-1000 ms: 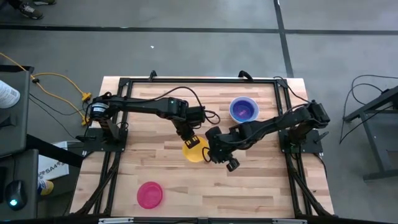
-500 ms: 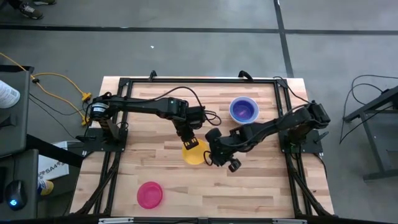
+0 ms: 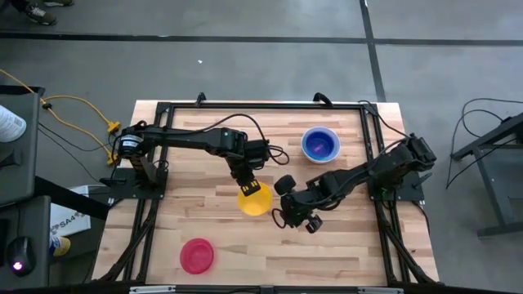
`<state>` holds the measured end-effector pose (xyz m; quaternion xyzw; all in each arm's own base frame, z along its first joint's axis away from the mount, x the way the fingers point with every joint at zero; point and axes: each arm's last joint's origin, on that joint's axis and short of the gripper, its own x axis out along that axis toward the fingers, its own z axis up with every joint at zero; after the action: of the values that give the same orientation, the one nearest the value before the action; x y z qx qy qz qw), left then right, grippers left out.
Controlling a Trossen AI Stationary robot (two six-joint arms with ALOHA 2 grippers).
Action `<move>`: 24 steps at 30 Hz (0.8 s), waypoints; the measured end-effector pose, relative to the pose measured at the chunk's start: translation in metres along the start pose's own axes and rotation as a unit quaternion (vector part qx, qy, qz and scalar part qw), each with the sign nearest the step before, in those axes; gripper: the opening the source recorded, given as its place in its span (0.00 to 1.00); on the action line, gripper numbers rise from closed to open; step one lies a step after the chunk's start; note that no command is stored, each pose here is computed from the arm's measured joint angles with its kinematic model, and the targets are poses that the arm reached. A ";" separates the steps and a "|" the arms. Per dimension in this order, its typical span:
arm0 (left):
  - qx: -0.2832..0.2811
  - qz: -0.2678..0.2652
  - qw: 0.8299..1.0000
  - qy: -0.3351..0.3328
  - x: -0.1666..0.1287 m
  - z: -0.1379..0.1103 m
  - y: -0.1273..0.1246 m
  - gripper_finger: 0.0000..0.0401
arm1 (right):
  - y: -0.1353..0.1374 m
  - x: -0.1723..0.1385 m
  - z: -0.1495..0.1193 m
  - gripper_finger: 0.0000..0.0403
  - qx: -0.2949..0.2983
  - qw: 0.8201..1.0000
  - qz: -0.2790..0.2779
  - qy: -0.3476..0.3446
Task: Nest bowls inside each other
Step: Stack the yellow bowl on the purple bowl
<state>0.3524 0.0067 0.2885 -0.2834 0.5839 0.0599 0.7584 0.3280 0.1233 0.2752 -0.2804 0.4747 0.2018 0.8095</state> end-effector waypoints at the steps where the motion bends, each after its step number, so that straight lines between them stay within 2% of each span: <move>1: 0.000 0.000 1.000 0.000 0.000 0.000 0.000 0.00 | 0.001 0.000 0.001 0.31 -0.007 1.000 -0.002 -0.004; 14: -0.012 0.000 1.000 -0.005 0.000 0.001 0.000 0.00 | -0.007 -0.004 0.017 0.31 -0.037 0.995 -0.044 -0.085; 21: -0.016 0.004 1.000 0.000 0.000 0.000 0.000 0.00 | -0.006 -0.004 0.018 0.31 -0.036 0.994 -0.035 -0.093; 24: -0.002 -0.005 1.000 -0.005 0.000 0.001 -0.001 0.00 | -0.005 -0.004 0.018 0.31 -0.031 0.994 -0.005 -0.107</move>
<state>0.3536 0.0065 0.2889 -0.2872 0.5789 0.0588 0.7609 0.3410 0.1313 0.2871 -0.2844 0.3777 0.2414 0.8475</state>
